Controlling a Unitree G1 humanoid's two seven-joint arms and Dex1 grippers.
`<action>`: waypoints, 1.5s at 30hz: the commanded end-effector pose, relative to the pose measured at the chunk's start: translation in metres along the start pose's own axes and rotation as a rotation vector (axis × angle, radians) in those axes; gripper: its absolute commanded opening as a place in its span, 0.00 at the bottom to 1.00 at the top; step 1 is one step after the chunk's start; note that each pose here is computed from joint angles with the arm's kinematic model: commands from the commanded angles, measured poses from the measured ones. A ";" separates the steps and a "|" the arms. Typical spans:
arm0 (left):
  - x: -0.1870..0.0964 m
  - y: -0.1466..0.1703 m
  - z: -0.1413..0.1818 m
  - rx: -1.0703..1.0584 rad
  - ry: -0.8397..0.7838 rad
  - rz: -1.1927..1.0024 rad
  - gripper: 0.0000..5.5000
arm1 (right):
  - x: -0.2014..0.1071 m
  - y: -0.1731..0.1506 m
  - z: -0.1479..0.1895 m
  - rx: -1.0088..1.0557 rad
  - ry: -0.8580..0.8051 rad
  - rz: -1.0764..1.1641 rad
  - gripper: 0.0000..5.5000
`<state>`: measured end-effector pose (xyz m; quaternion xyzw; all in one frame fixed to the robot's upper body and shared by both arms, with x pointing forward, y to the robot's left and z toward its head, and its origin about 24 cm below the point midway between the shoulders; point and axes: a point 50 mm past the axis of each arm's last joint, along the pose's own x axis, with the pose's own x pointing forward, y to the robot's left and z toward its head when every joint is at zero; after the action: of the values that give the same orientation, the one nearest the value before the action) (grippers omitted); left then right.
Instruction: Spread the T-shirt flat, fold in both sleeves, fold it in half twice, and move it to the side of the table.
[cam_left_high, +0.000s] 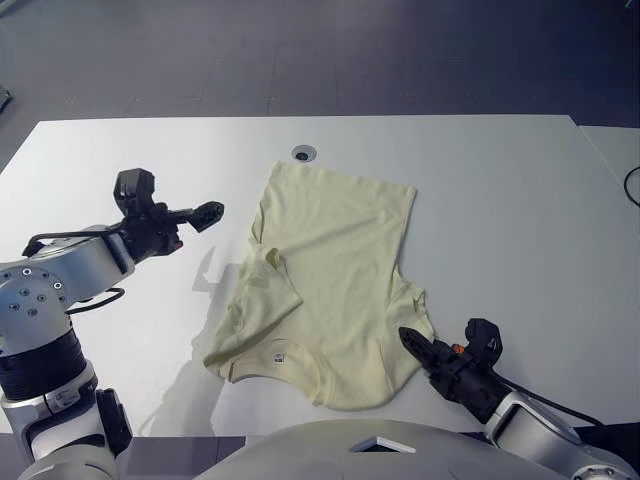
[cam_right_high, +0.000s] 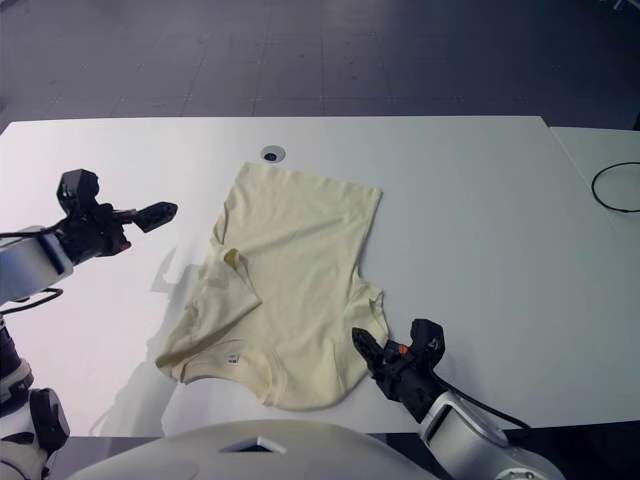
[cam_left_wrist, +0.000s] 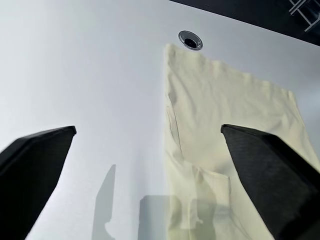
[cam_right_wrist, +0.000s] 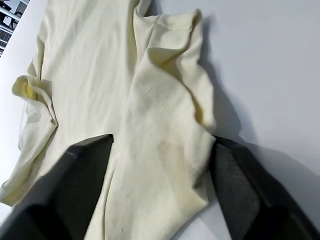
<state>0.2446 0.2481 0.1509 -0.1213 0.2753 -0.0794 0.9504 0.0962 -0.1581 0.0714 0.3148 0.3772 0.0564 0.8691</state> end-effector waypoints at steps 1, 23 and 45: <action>0.000 0.000 -0.003 -0.006 -0.006 0.011 0.98 | 0.001 -0.005 0.002 -0.010 -0.001 -0.025 0.46; 0.000 0.000 -0.009 -0.038 -0.029 0.041 0.98 | 0.019 -0.019 0.044 -0.081 -0.085 -0.100 0.00; -0.005 -0.006 -0.026 -0.077 -0.053 0.079 0.98 | 0.025 0.014 0.090 -0.219 -0.162 -0.033 0.00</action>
<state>0.2285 0.2374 0.1350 -0.1504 0.2544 -0.0355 0.9547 0.1784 -0.1966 0.1047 0.2129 0.3017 0.0337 0.9287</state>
